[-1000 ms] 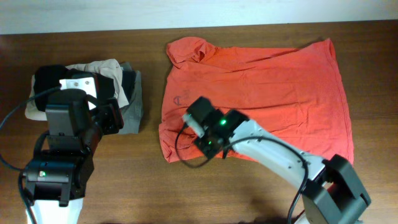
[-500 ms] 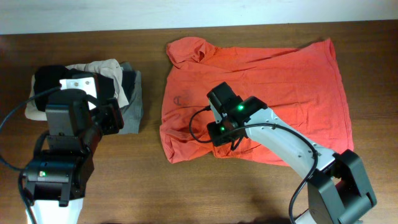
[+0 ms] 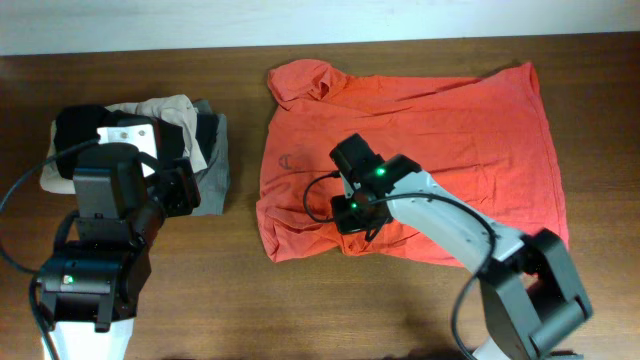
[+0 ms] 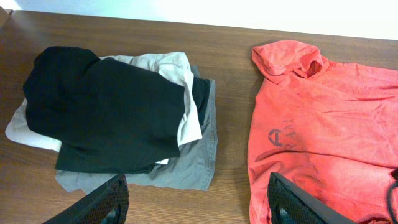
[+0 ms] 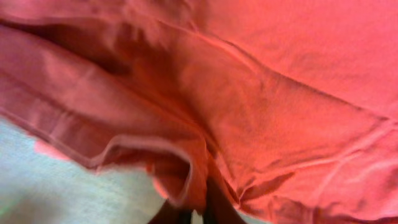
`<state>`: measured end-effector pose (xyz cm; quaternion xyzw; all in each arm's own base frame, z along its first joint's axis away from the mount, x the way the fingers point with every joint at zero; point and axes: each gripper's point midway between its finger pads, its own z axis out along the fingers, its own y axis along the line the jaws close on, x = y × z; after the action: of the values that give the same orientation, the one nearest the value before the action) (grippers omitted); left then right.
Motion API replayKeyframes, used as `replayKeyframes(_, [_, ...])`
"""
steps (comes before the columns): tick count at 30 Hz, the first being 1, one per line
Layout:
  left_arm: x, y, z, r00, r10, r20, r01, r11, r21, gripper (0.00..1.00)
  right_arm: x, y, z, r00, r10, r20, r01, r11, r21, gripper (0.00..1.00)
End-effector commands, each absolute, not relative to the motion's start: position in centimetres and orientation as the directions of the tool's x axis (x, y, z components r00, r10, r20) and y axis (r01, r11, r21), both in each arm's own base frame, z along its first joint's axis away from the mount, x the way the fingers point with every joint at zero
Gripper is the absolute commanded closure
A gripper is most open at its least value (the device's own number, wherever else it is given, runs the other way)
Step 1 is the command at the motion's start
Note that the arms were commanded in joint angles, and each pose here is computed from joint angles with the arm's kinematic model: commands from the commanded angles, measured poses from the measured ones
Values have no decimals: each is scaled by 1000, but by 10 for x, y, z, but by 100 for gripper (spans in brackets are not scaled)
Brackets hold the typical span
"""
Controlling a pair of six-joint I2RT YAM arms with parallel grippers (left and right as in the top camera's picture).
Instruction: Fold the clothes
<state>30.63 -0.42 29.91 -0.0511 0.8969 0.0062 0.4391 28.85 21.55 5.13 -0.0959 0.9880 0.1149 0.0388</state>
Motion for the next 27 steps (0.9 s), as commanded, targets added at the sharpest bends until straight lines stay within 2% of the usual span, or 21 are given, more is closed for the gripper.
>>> replayKeyframes(1, [306,-4,303,-604,-99,-791,-100,994,-49,29,302,201,40,-986,-134,-96,-148,976,160,87])
replayKeyframes(6, [306,-4,302,-605,-99,-790,-99,994,-49,29,317,179,42,-989,-86,-124,-100,989,113,84])
replayKeyframes(10, [306,-8,302,-607,-99,-788,-84,995,-60,29,318,174,44,-996,-48,-78,-63,977,204,68])
replayKeyframes(11, [306,-8,302,-607,-99,-788,-85,995,-59,29,316,176,45,-996,-65,-67,-79,968,237,57])
replayKeyframes(12, [306,-7,302,-607,-99,-788,-85,995,-59,29,314,178,46,-996,-76,-53,-87,960,266,56])
replayKeyframes(15, [306,-7,302,-608,-99,-788,-85,995,-59,29,308,186,53,-986,-157,-58,-167,930,326,60])
replayKeyframes(18, [306,-7,302,-608,-99,-788,-86,995,-59,29,301,205,77,-948,-282,-145,-317,866,388,62])
replayKeyframes(19, [306,-7,302,-607,-99,-788,-86,995,-59,29,298,210,86,-933,-315,-176,-360,847,391,66])
replayKeyframes(21, [306,-7,303,-606,-99,-790,-88,994,-58,29,290,219,100,-913,-346,-214,-405,829,386,82])
replayKeyframes(23, [306,-7,303,-605,-99,-790,-88,994,-58,29,282,228,108,-898,-374,-231,-438,812,387,87])
replayKeyframes(27, [307,-7,304,-602,-99,-792,-88,994,-58,29,271,246,99,-876,-429,-221,-482,786,387,88])
